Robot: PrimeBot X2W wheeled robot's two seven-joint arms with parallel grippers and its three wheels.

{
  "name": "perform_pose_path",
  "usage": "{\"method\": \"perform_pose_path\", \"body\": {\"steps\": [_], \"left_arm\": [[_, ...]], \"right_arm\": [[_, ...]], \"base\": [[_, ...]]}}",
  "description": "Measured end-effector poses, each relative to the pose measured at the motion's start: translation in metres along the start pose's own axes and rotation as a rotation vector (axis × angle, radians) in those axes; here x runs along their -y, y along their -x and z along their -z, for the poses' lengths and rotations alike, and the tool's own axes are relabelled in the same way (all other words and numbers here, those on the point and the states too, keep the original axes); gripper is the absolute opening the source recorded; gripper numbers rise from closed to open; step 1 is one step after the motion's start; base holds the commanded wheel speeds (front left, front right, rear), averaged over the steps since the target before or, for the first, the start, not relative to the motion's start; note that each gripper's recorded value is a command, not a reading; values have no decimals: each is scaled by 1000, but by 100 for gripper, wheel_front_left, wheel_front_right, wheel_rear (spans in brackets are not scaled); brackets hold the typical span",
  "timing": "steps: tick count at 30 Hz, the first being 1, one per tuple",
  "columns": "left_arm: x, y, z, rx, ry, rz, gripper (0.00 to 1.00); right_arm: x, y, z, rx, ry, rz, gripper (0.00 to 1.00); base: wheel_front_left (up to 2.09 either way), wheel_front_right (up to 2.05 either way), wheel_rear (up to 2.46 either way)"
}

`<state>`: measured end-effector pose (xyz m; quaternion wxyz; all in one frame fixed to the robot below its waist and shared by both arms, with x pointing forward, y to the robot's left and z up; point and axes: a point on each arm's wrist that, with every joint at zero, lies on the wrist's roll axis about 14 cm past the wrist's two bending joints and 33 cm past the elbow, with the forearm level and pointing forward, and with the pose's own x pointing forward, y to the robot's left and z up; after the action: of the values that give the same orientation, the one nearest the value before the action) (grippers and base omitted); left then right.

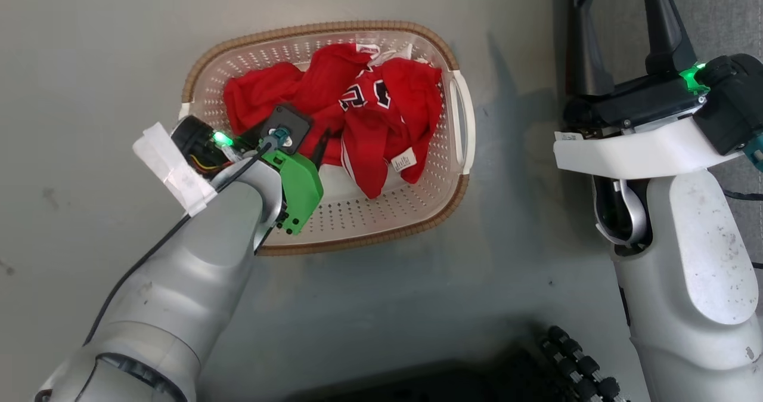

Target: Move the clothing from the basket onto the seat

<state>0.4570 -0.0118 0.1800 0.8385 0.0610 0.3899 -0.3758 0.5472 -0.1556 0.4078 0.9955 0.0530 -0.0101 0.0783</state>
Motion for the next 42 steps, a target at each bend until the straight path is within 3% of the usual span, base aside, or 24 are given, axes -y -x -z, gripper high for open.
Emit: {"method": "perform_pose_path", "body": {"steps": [9,24,35,36,37,38,42], "left_arm": [[-3,-37,47,-156,-120,69,100],[-1,-69,81,-301,-321,98,100],[-5,-69,102,-441,-346,104,100],[-5,-68,103,-456,-342,102,48],[-5,-67,105,-474,-335,102,30],[-5,-66,107,-485,-329,102,0],[-7,-65,108,-505,-336,97,0]], "right_arm": [[20,10,43,-89,-24,48,100],[43,27,62,-149,-40,108,100],[44,29,66,-163,-54,112,100],[44,29,66,-163,-54,112,100],[44,29,66,-162,-53,112,100],[44,29,65,-161,-52,113,100],[46,29,62,-154,-48,116,100]], "base": [[0,0,0],[0,0,0],[0,0,0],[0,0,0],[0,0,0],[0,0,0],[0,0,0]]}}
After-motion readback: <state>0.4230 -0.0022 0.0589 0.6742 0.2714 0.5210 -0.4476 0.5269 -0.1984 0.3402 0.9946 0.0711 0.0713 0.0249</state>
